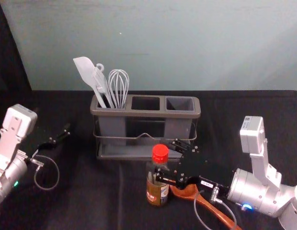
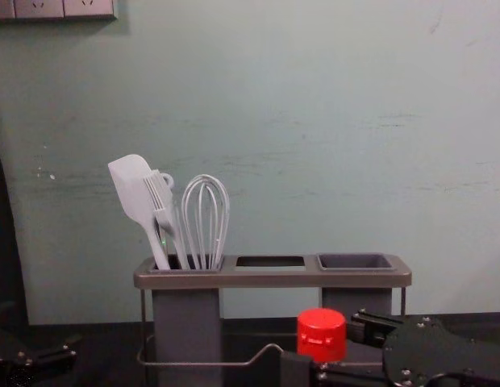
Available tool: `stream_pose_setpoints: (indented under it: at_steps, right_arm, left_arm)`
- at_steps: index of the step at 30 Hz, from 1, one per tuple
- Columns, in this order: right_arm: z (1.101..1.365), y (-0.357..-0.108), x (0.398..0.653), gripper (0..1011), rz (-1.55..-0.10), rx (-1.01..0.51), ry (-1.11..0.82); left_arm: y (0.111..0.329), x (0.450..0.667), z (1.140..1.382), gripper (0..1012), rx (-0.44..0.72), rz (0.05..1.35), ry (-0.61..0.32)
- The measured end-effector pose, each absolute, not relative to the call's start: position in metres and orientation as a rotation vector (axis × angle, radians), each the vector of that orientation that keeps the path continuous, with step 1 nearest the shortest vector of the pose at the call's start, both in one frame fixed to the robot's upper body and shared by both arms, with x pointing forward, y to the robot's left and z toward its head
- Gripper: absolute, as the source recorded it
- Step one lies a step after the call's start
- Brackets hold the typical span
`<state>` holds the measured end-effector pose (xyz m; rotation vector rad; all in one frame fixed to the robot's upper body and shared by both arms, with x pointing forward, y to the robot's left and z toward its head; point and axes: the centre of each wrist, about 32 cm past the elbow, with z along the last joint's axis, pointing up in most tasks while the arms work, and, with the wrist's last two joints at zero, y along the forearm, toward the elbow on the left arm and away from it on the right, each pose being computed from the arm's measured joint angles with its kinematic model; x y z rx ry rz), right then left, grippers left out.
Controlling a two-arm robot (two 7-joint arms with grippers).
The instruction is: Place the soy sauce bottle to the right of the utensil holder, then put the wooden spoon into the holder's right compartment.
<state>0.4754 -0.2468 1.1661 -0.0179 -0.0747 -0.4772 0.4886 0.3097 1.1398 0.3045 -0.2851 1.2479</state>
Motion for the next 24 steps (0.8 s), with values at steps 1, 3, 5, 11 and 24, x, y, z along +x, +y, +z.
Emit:
stream_pose_setpoints:
  at_steps: [1,3,5,11,24]
  right_arm:
    - [1.1661,-0.2468,0.4754,771,-0.477,-0.018,-0.075]
    - [1.1661,-0.2469,0.4753,715,-0.477,-0.018,-0.075]
    - [1.1662,-0.2469,0.4753,658,-0.477,-0.018,-0.075]
    - [1.1662,-0.247,0.4753,482,-0.477,-0.018,-0.075]
    - [1.1662,-0.247,0.4753,382,-0.477,-0.018,-0.075]
  left_arm:
    - [0.3097,0.4886,1.1398,1011,0.304,1.248,-0.285]
    - [0.3096,0.4886,1.1398,1011,0.304,1.248,-0.285]
    - [0.3097,0.4886,1.1398,1011,0.304,1.248,-0.285]
    - [0.3097,0.4886,1.1398,1011,0.304,1.248,-0.285]
    - [0.3096,0.4886,1.1398,1011,0.304,1.248,-0.285]
